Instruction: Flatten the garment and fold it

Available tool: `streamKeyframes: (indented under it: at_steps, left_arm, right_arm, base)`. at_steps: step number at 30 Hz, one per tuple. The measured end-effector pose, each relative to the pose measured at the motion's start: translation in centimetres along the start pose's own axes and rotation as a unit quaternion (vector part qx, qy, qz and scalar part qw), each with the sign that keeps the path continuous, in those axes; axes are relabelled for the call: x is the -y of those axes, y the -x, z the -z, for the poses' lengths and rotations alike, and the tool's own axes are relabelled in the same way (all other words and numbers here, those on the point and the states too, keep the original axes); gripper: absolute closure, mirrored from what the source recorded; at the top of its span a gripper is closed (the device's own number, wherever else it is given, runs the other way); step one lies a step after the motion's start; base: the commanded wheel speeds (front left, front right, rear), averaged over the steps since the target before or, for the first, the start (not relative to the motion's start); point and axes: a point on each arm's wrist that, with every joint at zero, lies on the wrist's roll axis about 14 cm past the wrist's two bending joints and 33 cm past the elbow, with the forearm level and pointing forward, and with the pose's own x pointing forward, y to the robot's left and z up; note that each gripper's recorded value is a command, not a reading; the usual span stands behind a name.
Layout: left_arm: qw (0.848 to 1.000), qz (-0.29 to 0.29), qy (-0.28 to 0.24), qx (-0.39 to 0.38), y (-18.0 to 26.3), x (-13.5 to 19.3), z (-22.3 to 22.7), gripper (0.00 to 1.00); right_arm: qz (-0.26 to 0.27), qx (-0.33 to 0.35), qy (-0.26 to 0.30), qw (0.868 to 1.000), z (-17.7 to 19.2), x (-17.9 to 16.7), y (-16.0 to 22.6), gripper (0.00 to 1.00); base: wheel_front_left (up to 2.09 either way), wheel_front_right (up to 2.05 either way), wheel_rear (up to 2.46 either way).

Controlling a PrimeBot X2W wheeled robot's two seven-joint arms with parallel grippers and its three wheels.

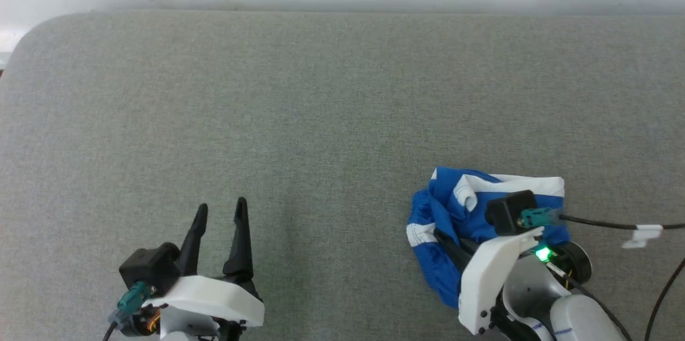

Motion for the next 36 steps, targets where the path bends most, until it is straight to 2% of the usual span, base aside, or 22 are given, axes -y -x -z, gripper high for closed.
streamKeyframes:
  at_steps: [1,2,3,4,5,11,16,19,24,29,36]
  left_arm:
    - [1.000,-0.001,0.001,-0.002,0.0,0.0,0.2,0.00]
    - [1.000,0.000,0.002,-0.005,0.1,0.0,0.3,0.00]
    - [1.000,-0.001,0.002,-0.006,0.0,-0.1,0.4,0.00]
    - [1.000,-0.002,0.003,-0.007,0.0,-0.1,0.5,0.00]
    - [1.000,-0.002,0.003,-0.006,-0.1,-0.1,0.4,0.00]
    - [1.000,0.002,0.004,-0.008,-0.3,0.1,0.6,0.00]
    - [1.000,0.009,0.009,-0.007,-0.3,0.6,0.5,0.00]
    - [1.000,0.016,0.011,-0.006,-0.4,1.0,0.4,0.00]
    - [1.000,0.029,0.009,-0.004,-0.5,1.7,0.2,0.00]
    - [0.999,0.034,0.008,-0.007,-0.6,1.9,0.4,0.00]
    - [0.999,0.033,0.001,-0.017,-0.7,1.5,0.7,0.00]
  right_arm:
    - [-0.001,-0.007,0.000,1.000,0.3,0.0,-0.3,1.00]
    - [0.001,-0.014,0.004,1.000,0.6,0.1,-0.6,0.92]
    - [0.002,-0.019,0.009,1.000,0.8,0.2,-0.9,0.69]
    - [0.003,-0.020,0.012,1.000,0.9,0.2,-1.1,0.29]
    - [0.003,-0.023,0.015,1.000,1.0,0.2,-1.3,0.00]
    - [-0.025,-0.016,0.013,0.999,0.3,-1.4,-1.3,0.00]
    - [-0.042,0.038,-0.007,0.998,-2.9,-2.3,0.6,0.00]
    - [-0.022,0.083,-0.017,0.996,-5.0,-1.1,2.5,0.00]
    - [0.063,0.165,-0.032,0.984,-7.8,3.9,6.8,0.00]
    - [0.146,0.157,-0.053,0.975,-5.8,8.7,9.3,0.00]
    - [0.154,0.095,-0.095,0.979,-1.5,10.0,7.9,0.00]
  base:
    - [0.00,0.00,0.00]
    - [0.00,0.00,0.00]
    - [0.00,0.00,0.00]
    - [0.00,0.00,0.00]
    - [0.00,0.00,0.00]
    - [0.00,0.00,0.00]
    - [0.00,0.00,0.00]
    - [0.00,0.00,0.00]
    - [0.00,0.00,0.00]
    - [0.00,0.00,0.00]
    - [0.00,0.00,0.00]
